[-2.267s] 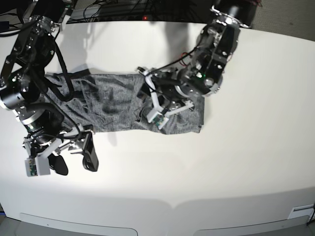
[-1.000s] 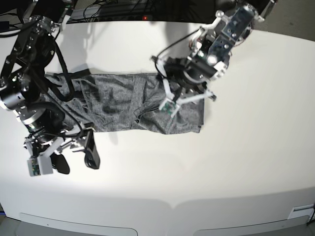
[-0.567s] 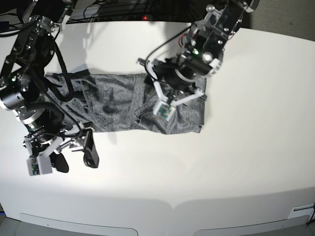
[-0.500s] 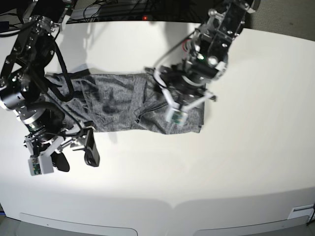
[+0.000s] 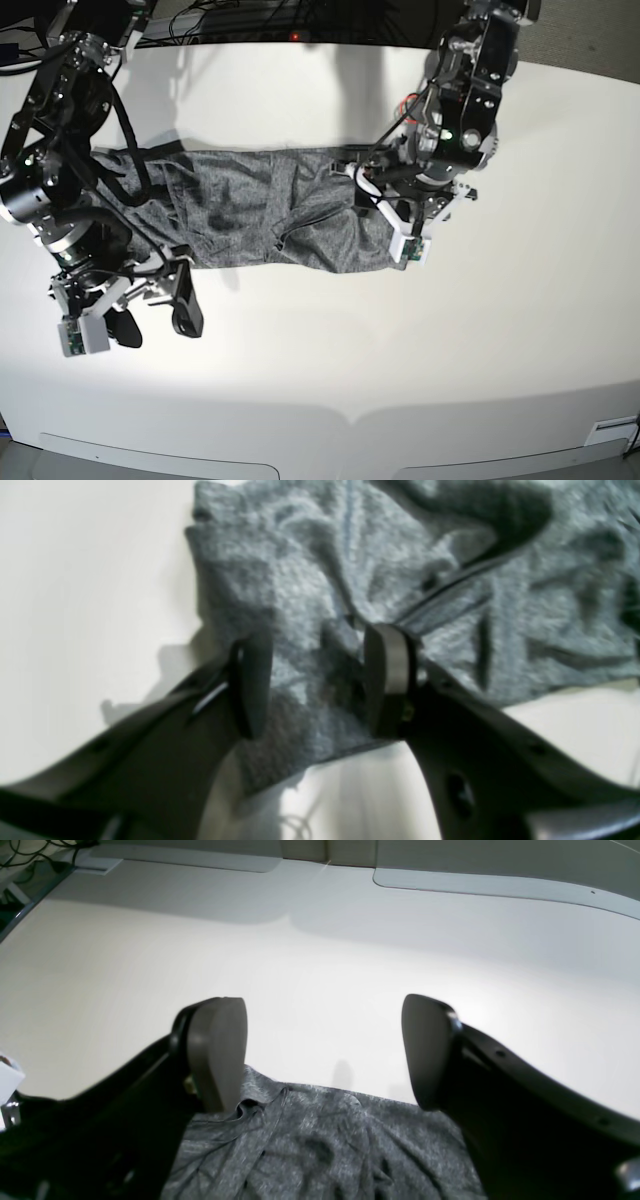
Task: Fold the T-shirt properly
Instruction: 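Adjust the folded layers with the left gripper, pressing them flat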
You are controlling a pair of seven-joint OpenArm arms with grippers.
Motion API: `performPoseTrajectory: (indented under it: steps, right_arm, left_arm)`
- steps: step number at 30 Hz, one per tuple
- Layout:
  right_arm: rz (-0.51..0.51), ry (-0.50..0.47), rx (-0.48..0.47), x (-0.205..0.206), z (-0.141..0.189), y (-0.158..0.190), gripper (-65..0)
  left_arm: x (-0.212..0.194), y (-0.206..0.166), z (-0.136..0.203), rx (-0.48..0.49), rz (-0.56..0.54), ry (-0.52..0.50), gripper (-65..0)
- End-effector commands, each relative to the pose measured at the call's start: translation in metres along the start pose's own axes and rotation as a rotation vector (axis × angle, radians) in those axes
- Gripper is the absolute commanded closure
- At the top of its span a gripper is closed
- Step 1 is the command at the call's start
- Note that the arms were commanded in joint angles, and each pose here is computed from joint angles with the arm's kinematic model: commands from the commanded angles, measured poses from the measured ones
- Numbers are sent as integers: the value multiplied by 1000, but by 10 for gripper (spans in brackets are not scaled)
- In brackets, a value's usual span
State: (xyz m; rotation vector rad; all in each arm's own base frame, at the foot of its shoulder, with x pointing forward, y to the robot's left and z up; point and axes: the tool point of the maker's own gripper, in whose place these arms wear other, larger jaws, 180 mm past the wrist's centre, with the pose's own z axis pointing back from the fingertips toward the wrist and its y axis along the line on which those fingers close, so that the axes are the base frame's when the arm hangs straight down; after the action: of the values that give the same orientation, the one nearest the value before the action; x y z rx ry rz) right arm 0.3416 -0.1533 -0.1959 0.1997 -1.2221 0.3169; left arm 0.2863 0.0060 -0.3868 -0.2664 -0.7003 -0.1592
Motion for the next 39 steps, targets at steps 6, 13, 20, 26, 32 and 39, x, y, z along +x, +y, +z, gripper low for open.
performPoseTrajectory:
  steps: [6, 13, 20, 26, 32, 39]
  right_arm:
    - [22, -55, 9, 16, 3, 1, -470]
    - [22, -55, 9, 16, 3, 1, -470]
    - [23, -54, 8, 16, 3, 1, -470]
    - [22, -57, 9, 16, 3, 1, -470]
    - [23, -56, 8, 16, 3, 1, -470]
    - [22, -54, 9, 16, 3, 1, -470]
  left_arm:
    - [-10, -12, -11, -60, 38, 30, -290]
    - [3, -72, -6, -288, 91, 4, -290]
    - [21, -104, 0, -385, 95, -68, -290]
    - [31, -94, -3, -331, -9, -93, -290]
    - [36, -85, -6, -282, -58, -98, -290]
    - [29, -75, -9, -214, -101, -118, -290]
